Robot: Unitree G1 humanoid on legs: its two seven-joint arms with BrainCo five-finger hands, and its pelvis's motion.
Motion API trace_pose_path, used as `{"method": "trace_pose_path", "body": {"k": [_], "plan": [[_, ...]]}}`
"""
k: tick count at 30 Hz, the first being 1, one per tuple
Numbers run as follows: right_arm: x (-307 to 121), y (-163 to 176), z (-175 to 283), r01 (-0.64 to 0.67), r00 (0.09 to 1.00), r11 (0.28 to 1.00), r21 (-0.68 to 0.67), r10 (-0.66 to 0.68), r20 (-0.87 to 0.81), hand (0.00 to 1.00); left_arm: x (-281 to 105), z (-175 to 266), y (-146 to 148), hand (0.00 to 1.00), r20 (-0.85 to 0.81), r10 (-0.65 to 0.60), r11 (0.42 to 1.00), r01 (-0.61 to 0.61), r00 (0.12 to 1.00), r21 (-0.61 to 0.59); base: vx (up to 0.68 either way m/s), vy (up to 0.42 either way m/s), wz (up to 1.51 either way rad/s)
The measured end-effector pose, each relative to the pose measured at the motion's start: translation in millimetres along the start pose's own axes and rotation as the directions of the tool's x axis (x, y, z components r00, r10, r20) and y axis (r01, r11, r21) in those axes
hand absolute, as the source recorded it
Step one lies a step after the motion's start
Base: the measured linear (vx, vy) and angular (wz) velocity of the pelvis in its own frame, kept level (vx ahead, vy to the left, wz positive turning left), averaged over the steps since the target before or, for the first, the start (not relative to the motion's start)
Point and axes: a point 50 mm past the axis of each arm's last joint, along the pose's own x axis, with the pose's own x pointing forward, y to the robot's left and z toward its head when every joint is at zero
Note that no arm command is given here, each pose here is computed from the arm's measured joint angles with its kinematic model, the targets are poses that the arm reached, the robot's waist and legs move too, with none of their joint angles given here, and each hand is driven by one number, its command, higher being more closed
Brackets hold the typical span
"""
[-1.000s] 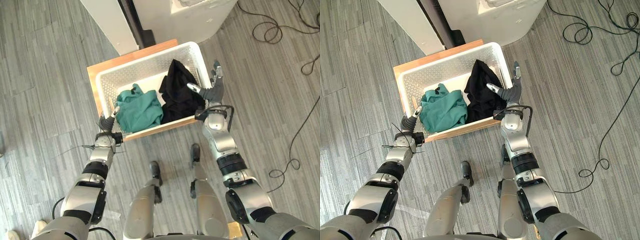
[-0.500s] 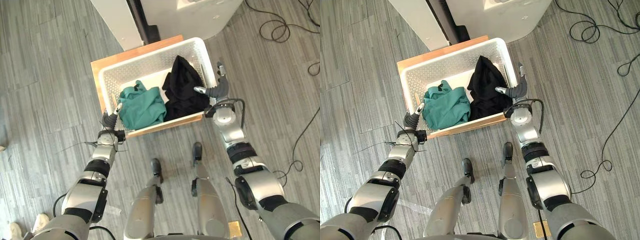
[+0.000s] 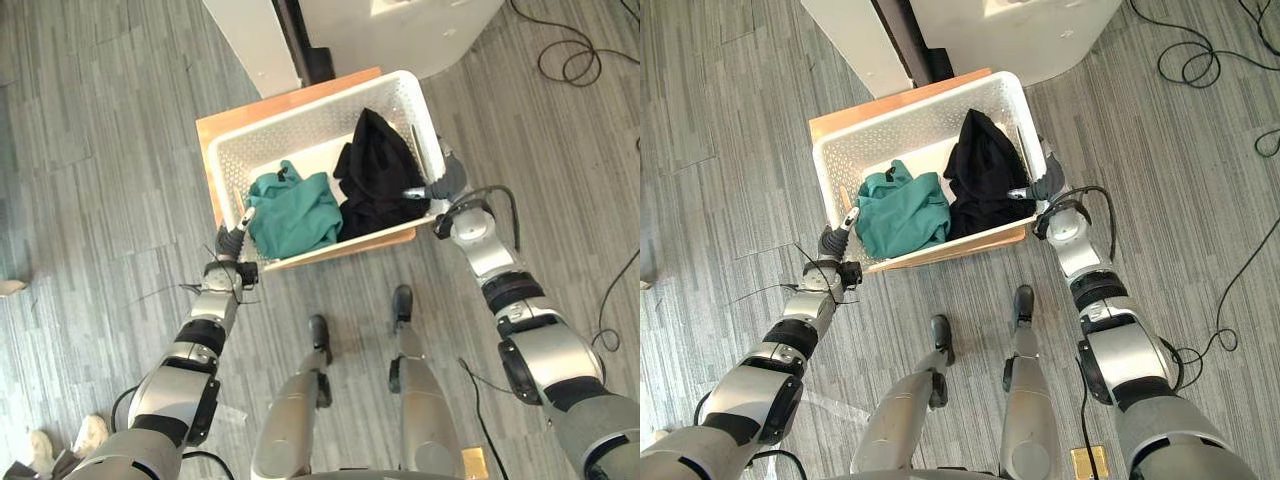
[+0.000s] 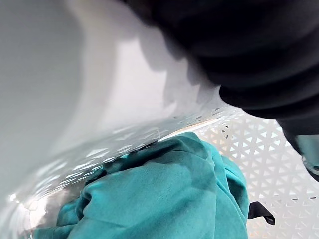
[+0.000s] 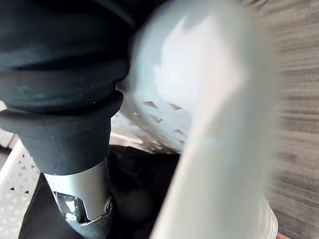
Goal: Pick up the laundry basket with both hands and put the clothes into the washing machine.
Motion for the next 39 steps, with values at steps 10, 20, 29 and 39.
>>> {"method": "trace_pose_path", "body": {"k": [10,20,29,39], "plan": [[2.8,-6.9,-7.9,-0.072,0.996,0.997,0.025,0.073,-0.045,1.00,2.5,3.0,-3.5,1.00,-0.012,-0.038,0.999,0.039,0.999,0.009,0.00,-0.016,0.05],[1.1,-5.4,-20.0,-0.084,0.990,0.996,0.011,0.084,-0.113,1.00,2.4,-6.3,-6.4,1.00,-0.082,-0.056,0.989,0.067,0.995,0.132,0.00,0.000,0.00],[-27.2,22.8,-57.6,-0.136,0.969,0.988,0.077,0.149,-0.195,1.00,-18.8,-48.1,3.5,1.00,-0.162,-0.079,0.973,0.112,0.984,0.204,0.01,-0.004,-0.01],[-115.4,71.1,-121.2,-0.235,0.904,0.952,0.197,0.289,-0.316,1.00,-102.2,-147.9,18.3,1.00,-0.388,-0.155,0.964,0.225,0.908,0.143,0.07,-0.011,0.06]]}}
